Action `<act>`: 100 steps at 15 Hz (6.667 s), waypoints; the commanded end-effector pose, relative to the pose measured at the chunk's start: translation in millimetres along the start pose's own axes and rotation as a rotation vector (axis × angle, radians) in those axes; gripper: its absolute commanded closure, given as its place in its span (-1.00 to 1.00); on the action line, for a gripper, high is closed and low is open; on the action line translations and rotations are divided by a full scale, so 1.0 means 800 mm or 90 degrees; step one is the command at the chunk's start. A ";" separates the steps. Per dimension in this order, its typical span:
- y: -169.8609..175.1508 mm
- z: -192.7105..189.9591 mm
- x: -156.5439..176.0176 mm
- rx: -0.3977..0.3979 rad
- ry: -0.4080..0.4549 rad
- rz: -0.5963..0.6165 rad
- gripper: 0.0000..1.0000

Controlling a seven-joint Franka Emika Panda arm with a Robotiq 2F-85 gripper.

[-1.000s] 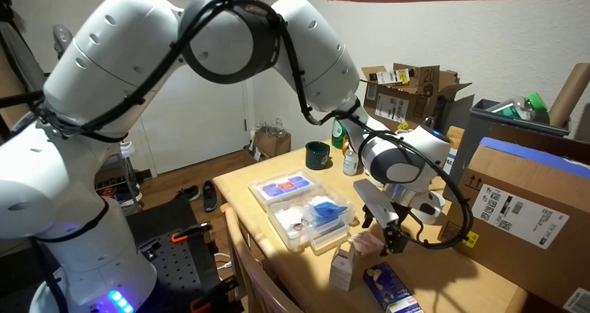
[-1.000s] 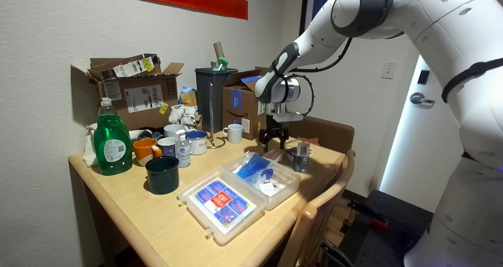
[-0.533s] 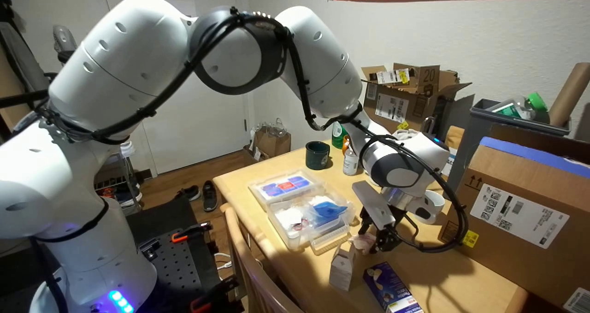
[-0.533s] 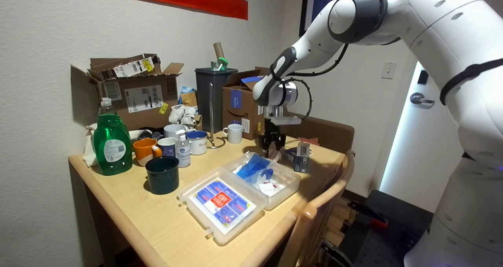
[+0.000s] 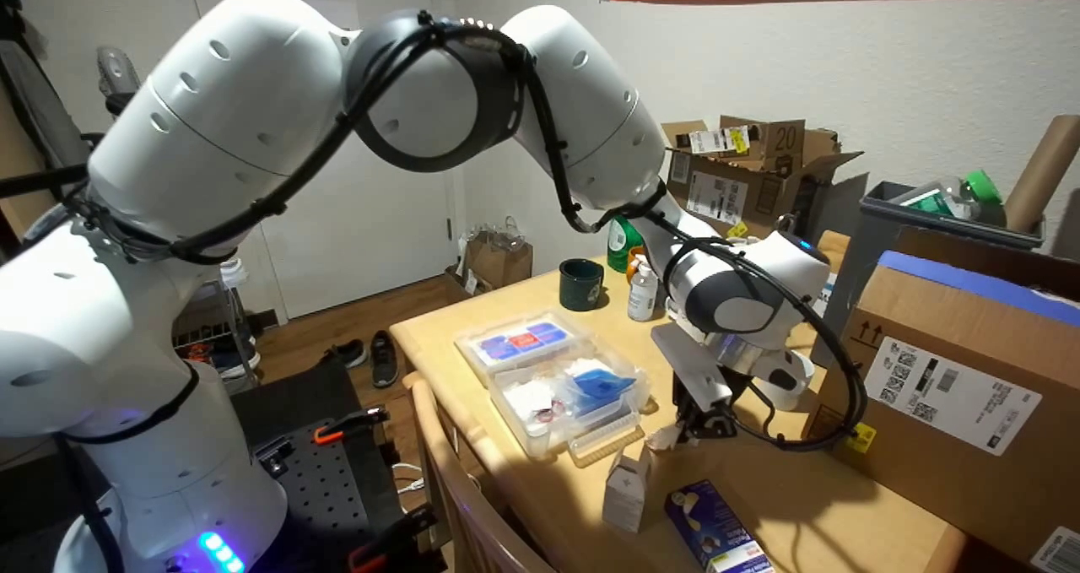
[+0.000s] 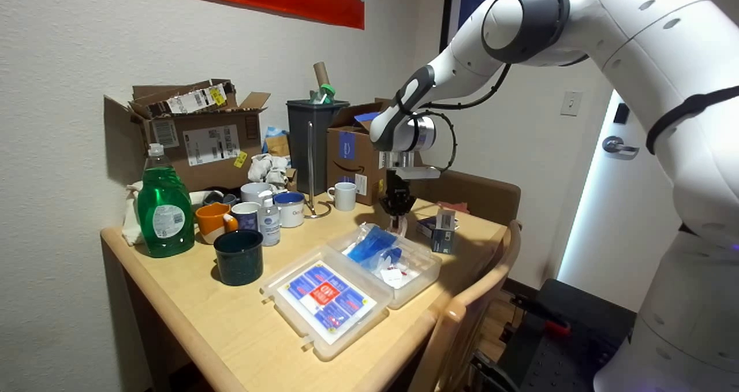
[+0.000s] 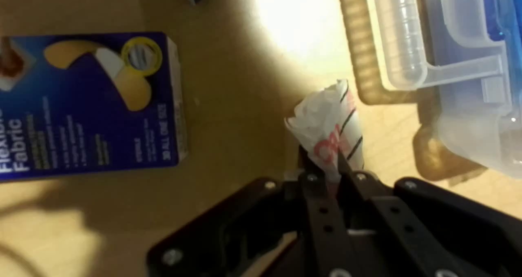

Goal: Put the boxes inside the case

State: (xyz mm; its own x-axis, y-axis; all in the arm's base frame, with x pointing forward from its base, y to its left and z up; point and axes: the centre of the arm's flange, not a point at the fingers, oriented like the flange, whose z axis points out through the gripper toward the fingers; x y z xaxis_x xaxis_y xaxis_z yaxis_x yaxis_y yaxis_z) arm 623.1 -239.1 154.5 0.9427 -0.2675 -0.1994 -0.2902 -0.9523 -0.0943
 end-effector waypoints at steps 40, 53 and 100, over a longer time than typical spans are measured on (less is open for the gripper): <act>-0.179 -0.129 -0.097 0.063 0.046 -0.008 0.95; -0.195 -0.008 -0.085 0.094 -0.001 -0.005 0.95; -0.028 -0.127 -0.079 0.034 -0.026 0.087 -1.00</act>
State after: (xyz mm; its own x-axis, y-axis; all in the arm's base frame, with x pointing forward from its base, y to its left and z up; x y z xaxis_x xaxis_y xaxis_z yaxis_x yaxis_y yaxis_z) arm 573.2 -197.3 272.2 0.9076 -0.3405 -0.2454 -0.3715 -0.9239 -0.0919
